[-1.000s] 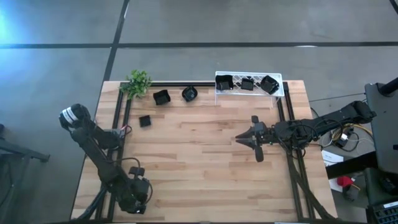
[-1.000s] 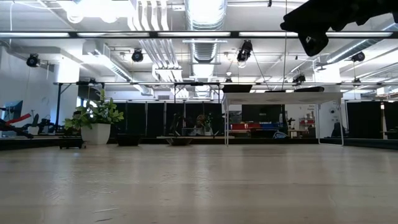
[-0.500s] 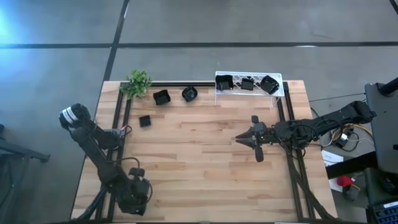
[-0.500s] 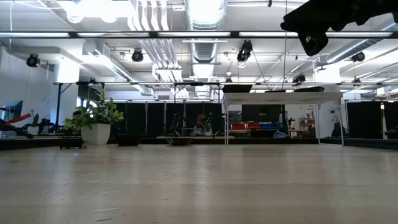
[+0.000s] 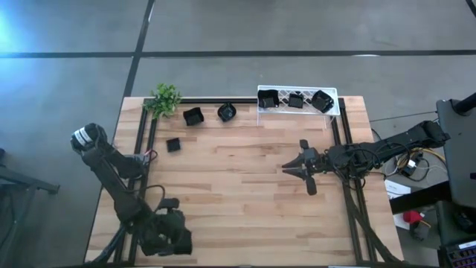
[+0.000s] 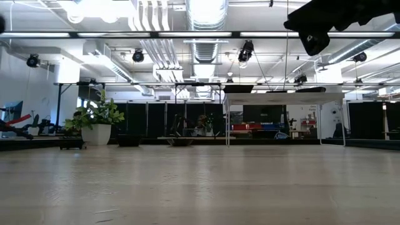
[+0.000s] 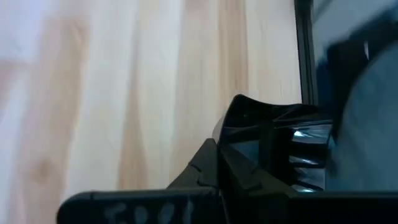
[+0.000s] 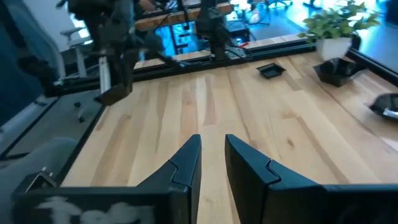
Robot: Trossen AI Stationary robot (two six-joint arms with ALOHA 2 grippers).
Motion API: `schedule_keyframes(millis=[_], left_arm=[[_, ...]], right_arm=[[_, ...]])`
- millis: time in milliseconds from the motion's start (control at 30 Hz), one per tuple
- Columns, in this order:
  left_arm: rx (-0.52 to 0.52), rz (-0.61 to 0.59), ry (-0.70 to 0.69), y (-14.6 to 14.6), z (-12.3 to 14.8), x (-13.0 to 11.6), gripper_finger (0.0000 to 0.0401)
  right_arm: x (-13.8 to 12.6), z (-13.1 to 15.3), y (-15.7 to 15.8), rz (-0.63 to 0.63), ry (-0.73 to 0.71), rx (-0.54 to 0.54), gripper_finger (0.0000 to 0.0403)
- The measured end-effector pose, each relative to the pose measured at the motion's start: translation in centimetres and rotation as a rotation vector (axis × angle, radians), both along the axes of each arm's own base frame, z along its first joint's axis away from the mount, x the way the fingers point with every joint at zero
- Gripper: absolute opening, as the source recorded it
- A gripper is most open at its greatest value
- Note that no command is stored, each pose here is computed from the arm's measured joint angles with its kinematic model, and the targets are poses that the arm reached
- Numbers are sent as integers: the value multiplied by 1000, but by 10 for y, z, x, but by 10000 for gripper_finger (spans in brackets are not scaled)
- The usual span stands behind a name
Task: Pick & Place Mini shaped plates
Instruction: Stack the black distorted square plate on top of the black distorted square plate on the shelf
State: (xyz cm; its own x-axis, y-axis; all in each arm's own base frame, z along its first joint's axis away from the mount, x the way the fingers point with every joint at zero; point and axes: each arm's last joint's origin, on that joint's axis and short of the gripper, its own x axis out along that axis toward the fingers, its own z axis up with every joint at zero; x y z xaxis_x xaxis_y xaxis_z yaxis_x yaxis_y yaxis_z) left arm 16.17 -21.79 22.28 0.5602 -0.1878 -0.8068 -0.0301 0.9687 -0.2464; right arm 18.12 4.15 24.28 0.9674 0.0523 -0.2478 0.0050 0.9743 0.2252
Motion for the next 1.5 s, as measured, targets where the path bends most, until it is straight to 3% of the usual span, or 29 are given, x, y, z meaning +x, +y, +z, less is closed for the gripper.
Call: schedule_keyframes(millis=[167,333,700,1000,1300,1500], left_arm=[[24,124,-104,9,18,21,0],[40,240,-122,32,22,46,0],[116,347,-57,120,20,102,0],[54,346,-77,182,11,137,0],[-18,310,6,215,-25,168,0],[-30,287,29,217,-33,182,0]], right_arm=[[0,0,1,24,0,-19,65],[0,0,1,25,-1,-18,63],[0,0,1,23,-1,-12,75],[0,0,0,14,-2,-4,64],[0,1,0,11,-6,-4,69],[0,1,0,10,-6,-1,74]])
